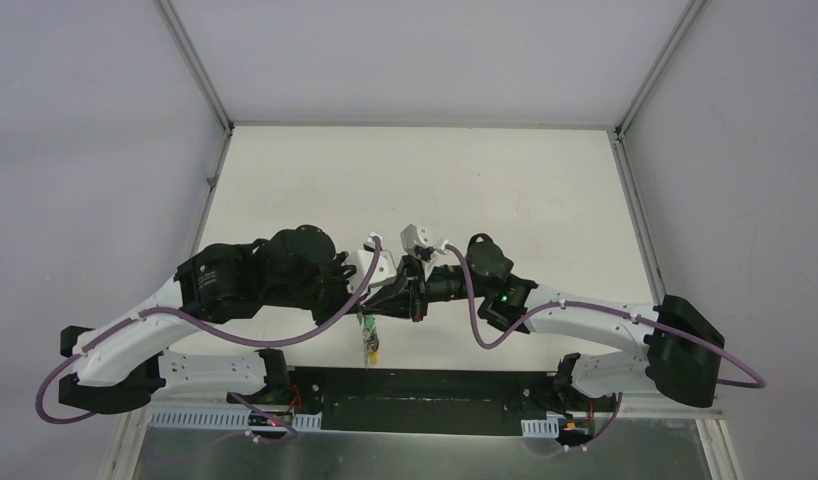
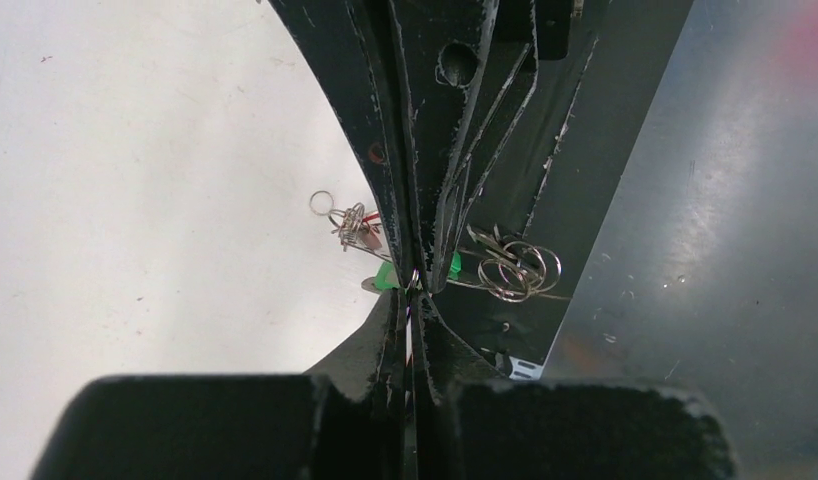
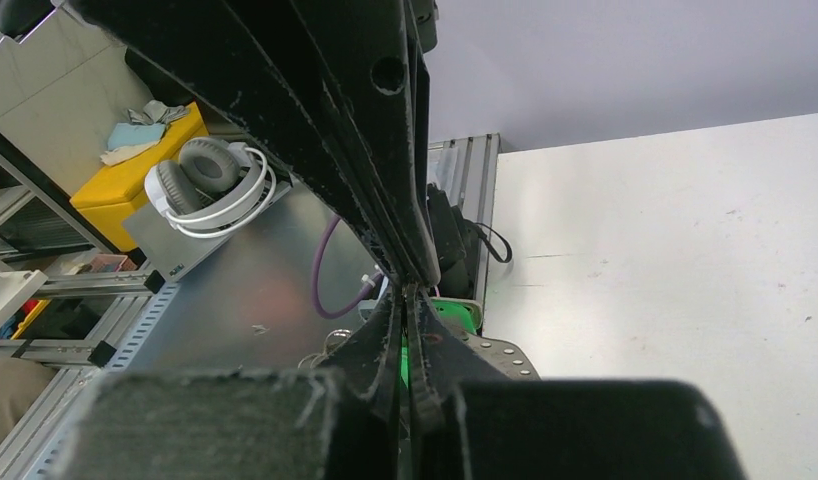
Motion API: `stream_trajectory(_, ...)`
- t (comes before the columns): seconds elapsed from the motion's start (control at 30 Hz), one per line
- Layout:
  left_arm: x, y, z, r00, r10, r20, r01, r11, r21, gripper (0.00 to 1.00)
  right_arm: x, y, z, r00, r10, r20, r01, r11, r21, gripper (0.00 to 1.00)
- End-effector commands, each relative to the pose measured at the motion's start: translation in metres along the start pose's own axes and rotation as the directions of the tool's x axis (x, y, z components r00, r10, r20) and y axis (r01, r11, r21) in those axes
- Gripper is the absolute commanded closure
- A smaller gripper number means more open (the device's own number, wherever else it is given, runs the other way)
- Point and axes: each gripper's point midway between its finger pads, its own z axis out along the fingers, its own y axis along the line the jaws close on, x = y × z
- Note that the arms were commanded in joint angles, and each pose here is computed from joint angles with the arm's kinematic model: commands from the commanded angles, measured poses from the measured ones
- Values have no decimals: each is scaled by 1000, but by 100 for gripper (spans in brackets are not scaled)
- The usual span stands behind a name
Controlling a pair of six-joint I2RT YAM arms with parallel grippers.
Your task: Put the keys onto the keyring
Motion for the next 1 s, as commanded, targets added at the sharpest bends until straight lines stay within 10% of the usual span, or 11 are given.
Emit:
stream_trajectory(0.0,-16,-1,-12,992,-8,125,9,1000,-1,96,-30,12,2,994,-77,73,79,996,-31,100)
stream_trajectory(0.23,-4,-5,-19,969,-4,248,0,1000,16,65,-36,19,-3,991,-96,90,99,994,-36,100)
stream_trajectory(0.63,-9,2,-23,778,185,601,-149,983,-110,64,-43,24,-6,989,-102,108,107,993,-41,100)
stream_trajectory(0.97,-9,-5,-15,770,210,603,-200,976,-85,75,-43,21,-6,989,-103,111,106,994,-27,100)
